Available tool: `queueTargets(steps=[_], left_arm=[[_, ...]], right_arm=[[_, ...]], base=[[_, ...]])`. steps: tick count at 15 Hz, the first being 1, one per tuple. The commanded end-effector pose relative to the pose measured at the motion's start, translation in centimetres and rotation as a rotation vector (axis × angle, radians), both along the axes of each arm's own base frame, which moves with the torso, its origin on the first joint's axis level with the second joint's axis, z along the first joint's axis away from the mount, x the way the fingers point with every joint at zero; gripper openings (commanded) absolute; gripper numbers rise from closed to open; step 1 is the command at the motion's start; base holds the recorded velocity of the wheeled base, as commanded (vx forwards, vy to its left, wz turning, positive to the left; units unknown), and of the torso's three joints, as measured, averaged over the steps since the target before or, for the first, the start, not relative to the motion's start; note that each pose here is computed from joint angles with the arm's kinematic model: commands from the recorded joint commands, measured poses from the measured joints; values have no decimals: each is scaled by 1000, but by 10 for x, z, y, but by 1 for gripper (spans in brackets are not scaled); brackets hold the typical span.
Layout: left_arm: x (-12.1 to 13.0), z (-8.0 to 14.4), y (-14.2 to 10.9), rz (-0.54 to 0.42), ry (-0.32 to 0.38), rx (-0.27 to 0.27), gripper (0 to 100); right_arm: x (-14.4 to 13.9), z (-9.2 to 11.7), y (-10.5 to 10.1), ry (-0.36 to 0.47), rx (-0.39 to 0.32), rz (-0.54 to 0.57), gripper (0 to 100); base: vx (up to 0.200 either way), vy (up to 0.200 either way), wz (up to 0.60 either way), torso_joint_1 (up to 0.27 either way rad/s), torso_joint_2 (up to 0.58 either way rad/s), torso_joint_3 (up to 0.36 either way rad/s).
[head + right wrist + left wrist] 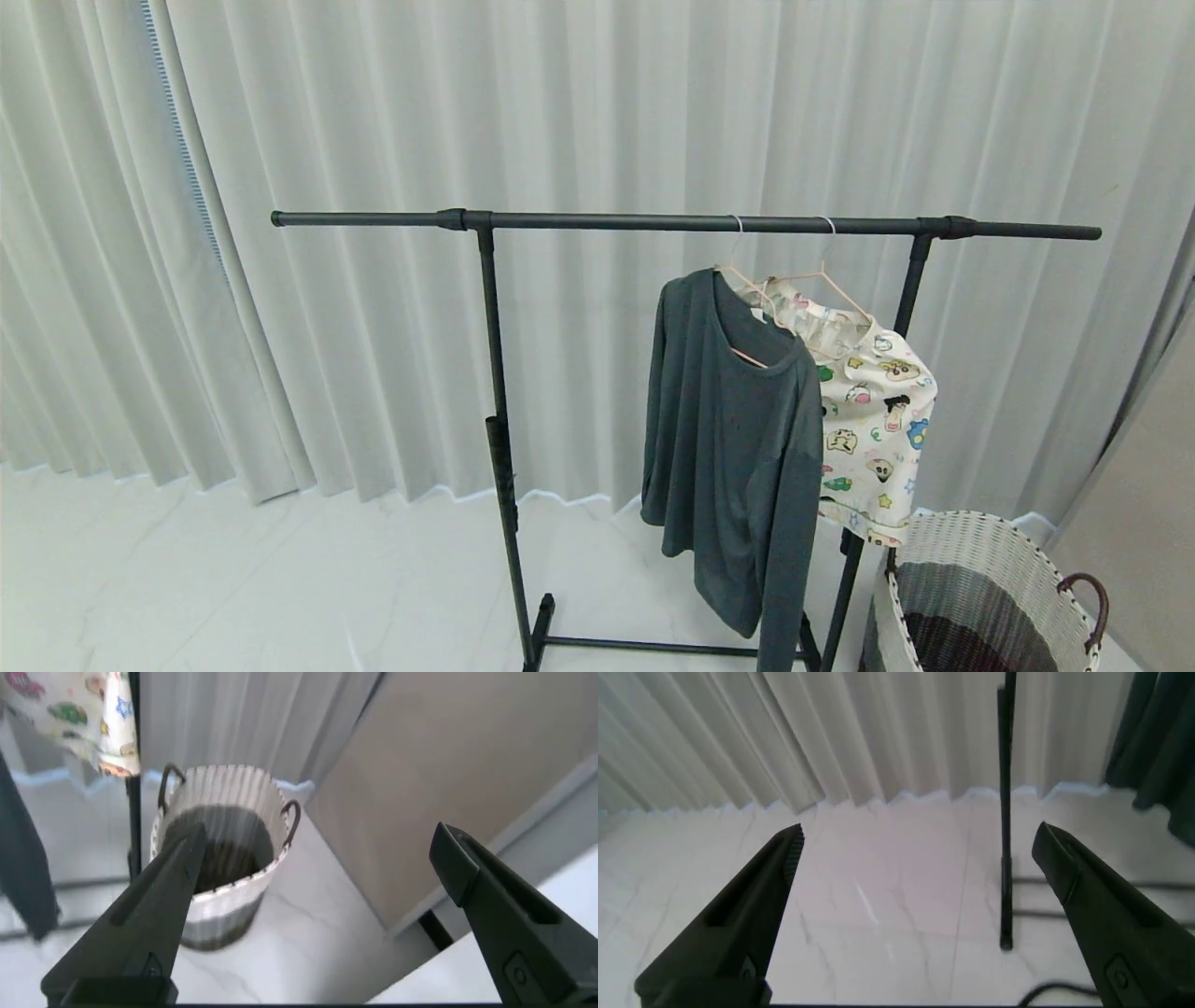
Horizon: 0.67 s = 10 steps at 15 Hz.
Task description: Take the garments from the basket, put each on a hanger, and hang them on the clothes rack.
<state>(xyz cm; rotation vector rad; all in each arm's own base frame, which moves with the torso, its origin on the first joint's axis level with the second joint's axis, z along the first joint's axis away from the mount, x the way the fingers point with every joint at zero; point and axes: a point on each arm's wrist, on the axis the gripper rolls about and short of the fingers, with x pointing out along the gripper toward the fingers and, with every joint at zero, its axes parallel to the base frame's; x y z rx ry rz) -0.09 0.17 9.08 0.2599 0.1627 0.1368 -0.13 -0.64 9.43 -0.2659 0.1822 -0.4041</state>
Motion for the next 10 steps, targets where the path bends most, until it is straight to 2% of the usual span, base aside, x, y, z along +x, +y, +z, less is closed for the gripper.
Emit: queueTargets(steps=[1,3,5,6,7,8,10], left_arm=[[-16,-8,1,76,-124,-48,100],[-16,-8,2,128,-126,-48,100],[-16,-8,2,134,-127,-50,100],[-16,-8,2,150,-128,-53,100],[-16,-7,3,167,-137,-40,100],[-16,-5,3,167,-156,-37,100],[-16,-6,2,117,-148,-73,100]], right_arm=[[-16,-7,1,-147,25,-58,100],[-16,-7,1,-145,21,-64,100],[-16,-7,1,-145,22,-75,100],[-16,-6,1,-160,22,-76,100],[-16,-1,1,-209,18,-73,100],[-16,2,1,-240,20,-56,100],[-15,0,3,-237,69,25,100]], base=[[0,0,0,0,0,0],[0,0,0,0,0,0],[0,0,0,0,0,0],[0,0,0,0,0,0],[0,0,0,0,0,0],[0,0,0,0,0,0],[0,0,0,0,0,0]])
